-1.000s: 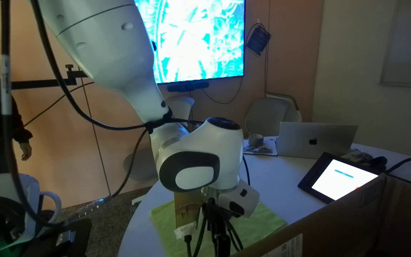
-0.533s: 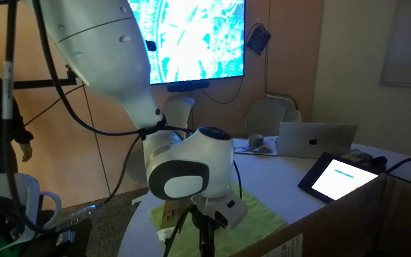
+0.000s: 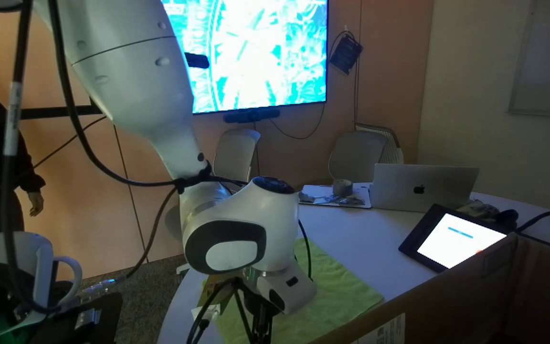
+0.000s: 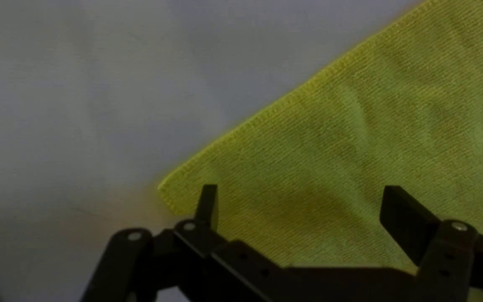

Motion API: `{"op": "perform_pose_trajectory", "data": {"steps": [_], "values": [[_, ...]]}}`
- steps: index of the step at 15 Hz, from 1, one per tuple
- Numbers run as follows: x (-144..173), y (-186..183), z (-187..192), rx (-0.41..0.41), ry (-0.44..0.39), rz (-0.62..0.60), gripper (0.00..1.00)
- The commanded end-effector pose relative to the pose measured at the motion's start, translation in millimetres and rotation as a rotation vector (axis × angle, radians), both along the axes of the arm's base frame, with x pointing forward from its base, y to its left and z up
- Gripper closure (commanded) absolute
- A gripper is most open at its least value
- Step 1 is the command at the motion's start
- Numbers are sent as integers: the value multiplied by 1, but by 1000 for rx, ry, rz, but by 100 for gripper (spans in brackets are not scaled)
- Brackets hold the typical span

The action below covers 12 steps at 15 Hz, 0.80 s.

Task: Put the marker on the towel, fold the towel, and then put the folded towel in the box

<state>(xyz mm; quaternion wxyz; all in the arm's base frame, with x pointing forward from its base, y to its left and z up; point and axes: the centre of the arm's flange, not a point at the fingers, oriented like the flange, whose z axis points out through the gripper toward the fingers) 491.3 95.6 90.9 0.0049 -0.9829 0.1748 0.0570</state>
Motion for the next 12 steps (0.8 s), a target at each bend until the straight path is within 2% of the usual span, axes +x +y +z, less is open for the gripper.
{"op": "perform_pose_trajectory", "data": {"steps": [1,5,12], "values": [[-10,-18,-4,-2,-36,-20,0],[-11,-35,-13,14,-46,-13,0],[-7,-41,-23,38,-49,-12,0]]}}
